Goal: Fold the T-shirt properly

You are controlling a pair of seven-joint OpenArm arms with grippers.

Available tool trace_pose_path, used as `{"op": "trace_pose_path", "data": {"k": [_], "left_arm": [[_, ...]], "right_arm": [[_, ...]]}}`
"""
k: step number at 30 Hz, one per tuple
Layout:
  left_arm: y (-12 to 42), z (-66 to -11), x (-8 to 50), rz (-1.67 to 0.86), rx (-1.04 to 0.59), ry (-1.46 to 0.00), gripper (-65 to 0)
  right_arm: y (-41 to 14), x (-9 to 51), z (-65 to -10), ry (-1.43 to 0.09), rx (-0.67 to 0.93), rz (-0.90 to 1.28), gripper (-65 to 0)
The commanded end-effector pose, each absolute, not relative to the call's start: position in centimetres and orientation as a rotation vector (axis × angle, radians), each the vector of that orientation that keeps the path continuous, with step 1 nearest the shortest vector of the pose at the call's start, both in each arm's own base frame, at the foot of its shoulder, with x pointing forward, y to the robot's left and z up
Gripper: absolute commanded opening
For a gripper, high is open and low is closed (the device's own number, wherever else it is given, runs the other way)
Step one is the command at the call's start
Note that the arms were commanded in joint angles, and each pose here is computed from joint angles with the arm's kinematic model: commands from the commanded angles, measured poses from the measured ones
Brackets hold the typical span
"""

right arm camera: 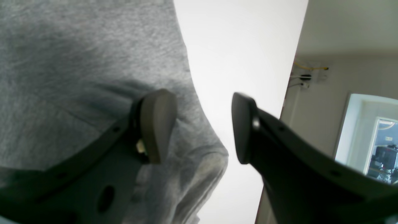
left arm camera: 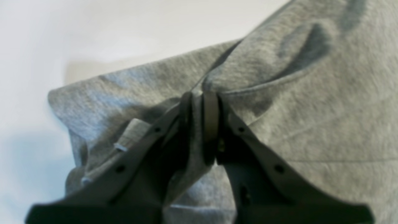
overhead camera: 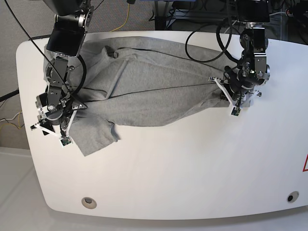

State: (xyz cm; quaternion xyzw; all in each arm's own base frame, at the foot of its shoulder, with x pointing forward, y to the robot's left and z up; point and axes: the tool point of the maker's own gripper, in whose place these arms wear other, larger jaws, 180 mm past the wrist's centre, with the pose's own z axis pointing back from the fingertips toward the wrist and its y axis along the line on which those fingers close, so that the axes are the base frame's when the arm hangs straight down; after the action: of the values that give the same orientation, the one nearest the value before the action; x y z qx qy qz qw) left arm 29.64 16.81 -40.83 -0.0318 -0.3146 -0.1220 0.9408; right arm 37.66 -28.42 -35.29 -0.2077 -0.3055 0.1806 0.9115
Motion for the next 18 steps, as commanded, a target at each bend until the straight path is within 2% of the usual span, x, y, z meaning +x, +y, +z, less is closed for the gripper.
{"op": "trace_pose_path", "data": {"k": [1, 18], "left_arm": [[16.8, -39.6, 30.1, -0.256, -0.062, -0.686, -61.8], [17.5, -39.8, 28.5, -0.277, -0.04, -0.67, -61.8]], "right_arm": [[-29.1, 38.8, -33.3, -0.681, -0.462, 0.364, -34.0], [-27.8, 39.9, -32.6, -0.719, -0.436, 0.358, -34.0]]}}
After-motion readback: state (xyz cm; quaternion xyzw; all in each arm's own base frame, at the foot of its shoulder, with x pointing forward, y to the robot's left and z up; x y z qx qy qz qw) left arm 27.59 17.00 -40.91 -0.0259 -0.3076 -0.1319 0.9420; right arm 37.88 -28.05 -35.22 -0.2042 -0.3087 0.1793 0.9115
